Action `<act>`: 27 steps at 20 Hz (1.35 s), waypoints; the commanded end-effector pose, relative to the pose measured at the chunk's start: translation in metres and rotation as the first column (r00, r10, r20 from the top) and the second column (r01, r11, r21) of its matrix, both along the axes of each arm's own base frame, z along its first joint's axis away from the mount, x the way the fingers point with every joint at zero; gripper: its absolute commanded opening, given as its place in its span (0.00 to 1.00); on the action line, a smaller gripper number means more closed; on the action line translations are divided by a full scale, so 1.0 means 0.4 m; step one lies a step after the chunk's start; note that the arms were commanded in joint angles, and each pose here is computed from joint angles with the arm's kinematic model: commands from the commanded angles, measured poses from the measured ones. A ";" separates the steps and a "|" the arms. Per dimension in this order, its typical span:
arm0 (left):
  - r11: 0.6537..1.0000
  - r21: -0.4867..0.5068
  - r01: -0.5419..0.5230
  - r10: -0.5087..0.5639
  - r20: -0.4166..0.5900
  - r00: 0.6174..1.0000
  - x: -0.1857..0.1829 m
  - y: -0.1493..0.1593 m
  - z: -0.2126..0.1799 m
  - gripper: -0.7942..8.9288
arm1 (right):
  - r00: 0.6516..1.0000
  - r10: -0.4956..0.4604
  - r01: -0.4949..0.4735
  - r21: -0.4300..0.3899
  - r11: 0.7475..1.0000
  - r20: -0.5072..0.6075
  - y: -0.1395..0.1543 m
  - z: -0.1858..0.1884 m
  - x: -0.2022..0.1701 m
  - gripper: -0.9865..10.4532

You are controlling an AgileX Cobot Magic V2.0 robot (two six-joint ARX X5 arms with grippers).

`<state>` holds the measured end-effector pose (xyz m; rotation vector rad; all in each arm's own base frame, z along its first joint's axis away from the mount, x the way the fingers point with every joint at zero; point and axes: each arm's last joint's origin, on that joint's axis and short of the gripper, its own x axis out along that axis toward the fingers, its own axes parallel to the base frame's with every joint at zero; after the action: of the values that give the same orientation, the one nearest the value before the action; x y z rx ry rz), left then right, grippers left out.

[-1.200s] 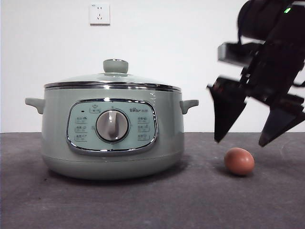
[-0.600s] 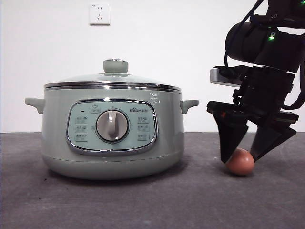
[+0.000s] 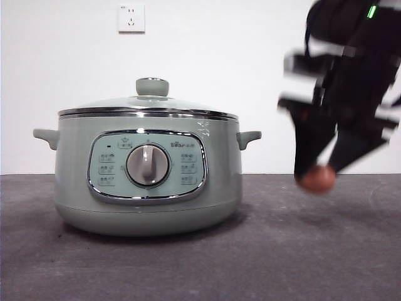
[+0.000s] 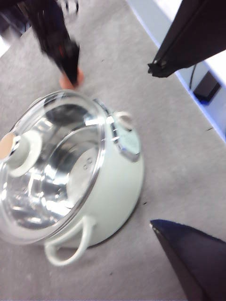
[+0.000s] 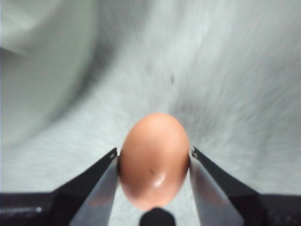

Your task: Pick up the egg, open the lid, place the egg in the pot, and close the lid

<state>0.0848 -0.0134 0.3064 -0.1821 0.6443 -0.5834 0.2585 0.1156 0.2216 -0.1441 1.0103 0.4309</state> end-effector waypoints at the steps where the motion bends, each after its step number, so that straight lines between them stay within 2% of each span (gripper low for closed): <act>1: 1.000 0.000 -0.011 0.011 0.037 0.999 0.023 0.002 0.031 0.71 | 0.997 -0.007 0.005 0.033 0.999 0.073 -0.019 0.071 -0.044 0.07; 7: 0.999 0.032 0.037 -0.040 0.074 0.996 0.147 -0.023 0.096 0.71 | 0.968 -0.020 -0.009 0.112 0.994 0.249 -0.083 0.219 -0.189 0.07; 12: 0.990 0.127 0.054 -0.068 0.108 0.992 0.275 -0.114 0.123 0.71 | 0.943 -0.029 -0.023 0.152 0.988 0.332 -0.123 0.273 -0.281 0.07; 16: 0.978 0.195 0.072 -0.100 0.137 0.986 0.361 -0.215 0.112 0.71 | 0.941 -0.029 -0.025 0.155 0.988 0.337 -0.138 0.281 -0.316 0.07; 21: 0.963 0.252 0.101 -0.133 0.111 0.985 0.449 -0.321 0.059 0.71 | 0.947 -0.026 -0.023 0.148 0.989 0.320 -0.142 0.279 -0.326 0.07; 27: 0.951 0.297 0.083 -0.110 0.074 0.991 0.498 -0.355 -0.001 0.71 | 0.947 -0.026 -0.023 0.148 0.989 0.321 -0.142 0.279 -0.325 0.07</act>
<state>0.2830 -0.1538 0.3049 0.1596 0.6546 -0.5814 0.1286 0.0588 0.3319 -0.0829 0.6637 0.4625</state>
